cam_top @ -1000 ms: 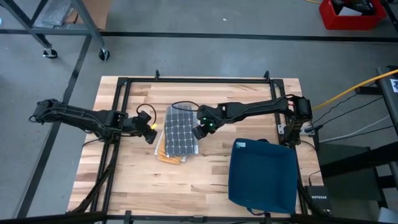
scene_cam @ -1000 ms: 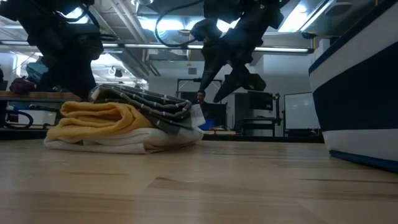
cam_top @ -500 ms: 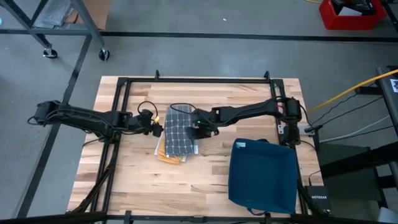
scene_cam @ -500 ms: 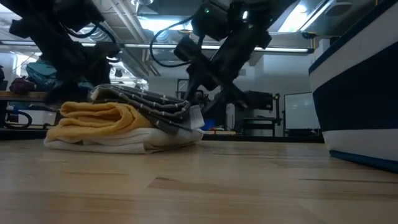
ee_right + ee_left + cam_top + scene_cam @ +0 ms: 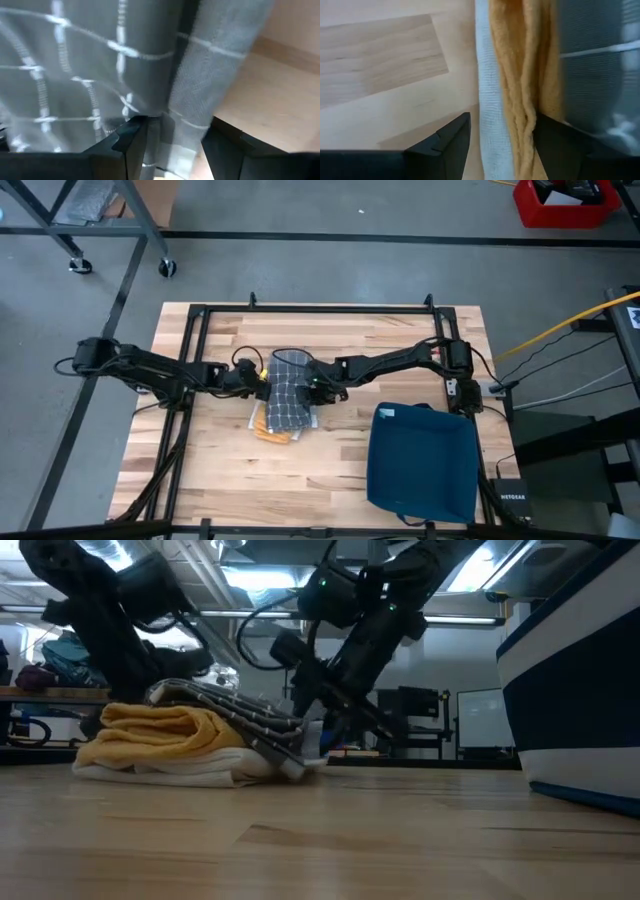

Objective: Fold towel
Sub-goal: Put the stacked towels into the blue laundry organizer

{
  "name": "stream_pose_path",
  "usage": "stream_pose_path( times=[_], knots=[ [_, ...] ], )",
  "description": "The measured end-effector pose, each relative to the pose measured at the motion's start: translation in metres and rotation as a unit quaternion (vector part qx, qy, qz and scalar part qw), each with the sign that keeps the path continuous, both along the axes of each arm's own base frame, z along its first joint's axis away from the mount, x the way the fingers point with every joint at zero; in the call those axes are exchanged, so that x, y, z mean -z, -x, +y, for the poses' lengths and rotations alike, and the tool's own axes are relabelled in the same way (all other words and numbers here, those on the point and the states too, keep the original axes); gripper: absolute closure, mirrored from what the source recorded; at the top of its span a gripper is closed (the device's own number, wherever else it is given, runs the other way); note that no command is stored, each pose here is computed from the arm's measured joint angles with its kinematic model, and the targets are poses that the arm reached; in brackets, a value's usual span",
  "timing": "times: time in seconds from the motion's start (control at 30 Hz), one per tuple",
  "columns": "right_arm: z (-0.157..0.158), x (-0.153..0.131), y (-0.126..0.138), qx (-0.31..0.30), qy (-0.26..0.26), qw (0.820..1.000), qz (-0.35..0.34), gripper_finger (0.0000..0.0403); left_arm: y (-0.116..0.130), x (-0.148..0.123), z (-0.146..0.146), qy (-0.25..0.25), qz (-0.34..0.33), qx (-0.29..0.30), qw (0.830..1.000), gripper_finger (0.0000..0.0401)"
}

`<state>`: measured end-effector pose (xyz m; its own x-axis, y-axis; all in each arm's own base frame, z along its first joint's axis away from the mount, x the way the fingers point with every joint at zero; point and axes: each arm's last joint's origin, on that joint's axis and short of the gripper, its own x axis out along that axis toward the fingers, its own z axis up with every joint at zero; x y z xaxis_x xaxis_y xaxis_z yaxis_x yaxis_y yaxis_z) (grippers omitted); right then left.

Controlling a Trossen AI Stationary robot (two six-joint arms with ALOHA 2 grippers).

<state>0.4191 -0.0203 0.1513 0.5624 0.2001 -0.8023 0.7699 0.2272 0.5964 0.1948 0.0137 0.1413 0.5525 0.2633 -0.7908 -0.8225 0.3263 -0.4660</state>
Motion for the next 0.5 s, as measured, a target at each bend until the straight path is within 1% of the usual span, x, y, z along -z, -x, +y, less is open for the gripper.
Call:
stream_pose_path(
  times=[0.13,0.27,0.4,0.5],
  knots=[
    [0.000,0.012,-0.002,0.000,-0.001,1.000,0.012,0.0226,-0.007,0.010,0.000,0.000,0.011,0.000,1.000,0.0203],
    [-0.001,0.021,-0.009,0.001,0.001,1.000,-0.011,0.0226,-0.012,0.019,0.001,-0.002,0.021,-0.002,1.000,0.0203],
    [-0.001,0.027,-0.016,0.006,-0.009,0.999,-0.037,0.0226,-0.017,0.023,0.001,-0.002,0.010,-0.005,1.000,0.0203],
    [-0.001,0.032,-0.018,0.009,-0.010,0.999,-0.040,0.0226,-0.020,0.024,0.001,-0.003,0.000,-0.003,1.000,0.0203]
  ],
)
